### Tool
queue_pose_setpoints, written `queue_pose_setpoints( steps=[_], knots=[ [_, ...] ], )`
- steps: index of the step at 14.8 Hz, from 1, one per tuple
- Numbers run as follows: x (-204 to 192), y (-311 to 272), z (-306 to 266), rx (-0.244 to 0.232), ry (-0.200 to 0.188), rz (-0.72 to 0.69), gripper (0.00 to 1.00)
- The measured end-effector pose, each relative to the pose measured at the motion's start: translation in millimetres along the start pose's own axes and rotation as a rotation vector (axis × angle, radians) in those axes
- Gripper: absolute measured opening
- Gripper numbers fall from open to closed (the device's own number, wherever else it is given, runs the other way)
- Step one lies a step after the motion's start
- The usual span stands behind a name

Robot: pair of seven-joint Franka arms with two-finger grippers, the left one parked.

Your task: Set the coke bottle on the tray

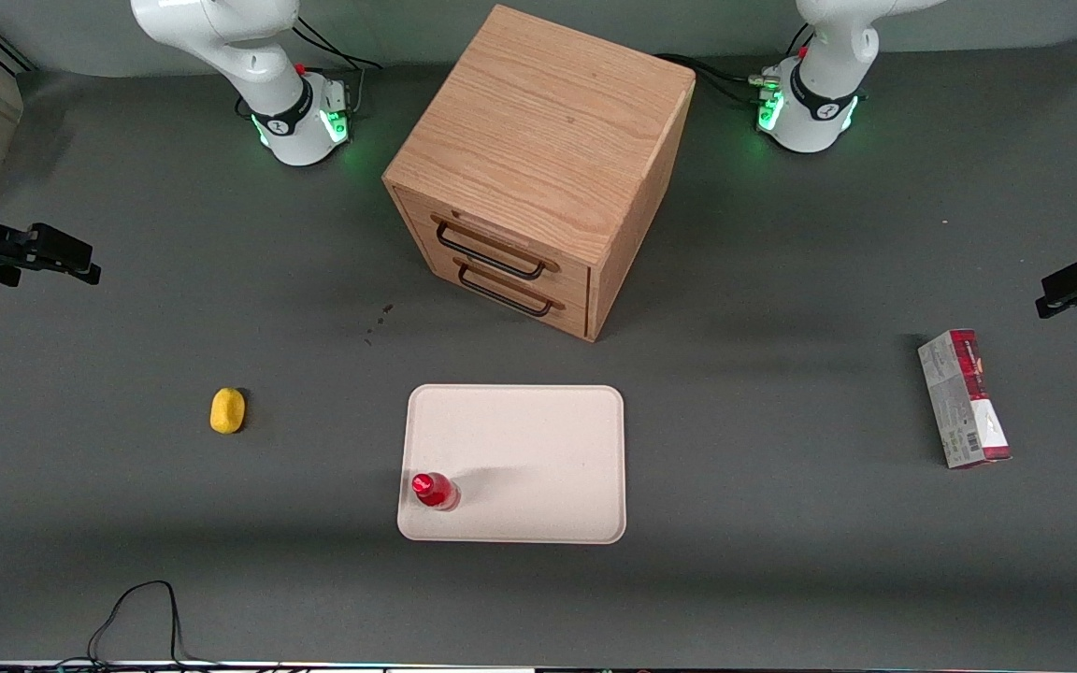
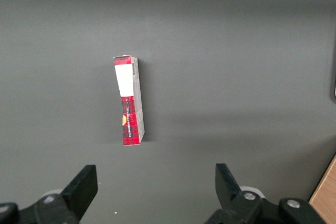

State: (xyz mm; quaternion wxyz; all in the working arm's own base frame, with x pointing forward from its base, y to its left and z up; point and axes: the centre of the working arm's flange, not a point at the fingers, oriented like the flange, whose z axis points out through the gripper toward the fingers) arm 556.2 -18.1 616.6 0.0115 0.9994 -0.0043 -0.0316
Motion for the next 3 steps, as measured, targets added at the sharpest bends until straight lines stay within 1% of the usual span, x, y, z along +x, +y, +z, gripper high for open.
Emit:
queue_pose_setpoints(
  steps=[3],
  knots=[
    [0.1,1.4,0.0,0.000,0.000,0.002,1.00]
  ],
)
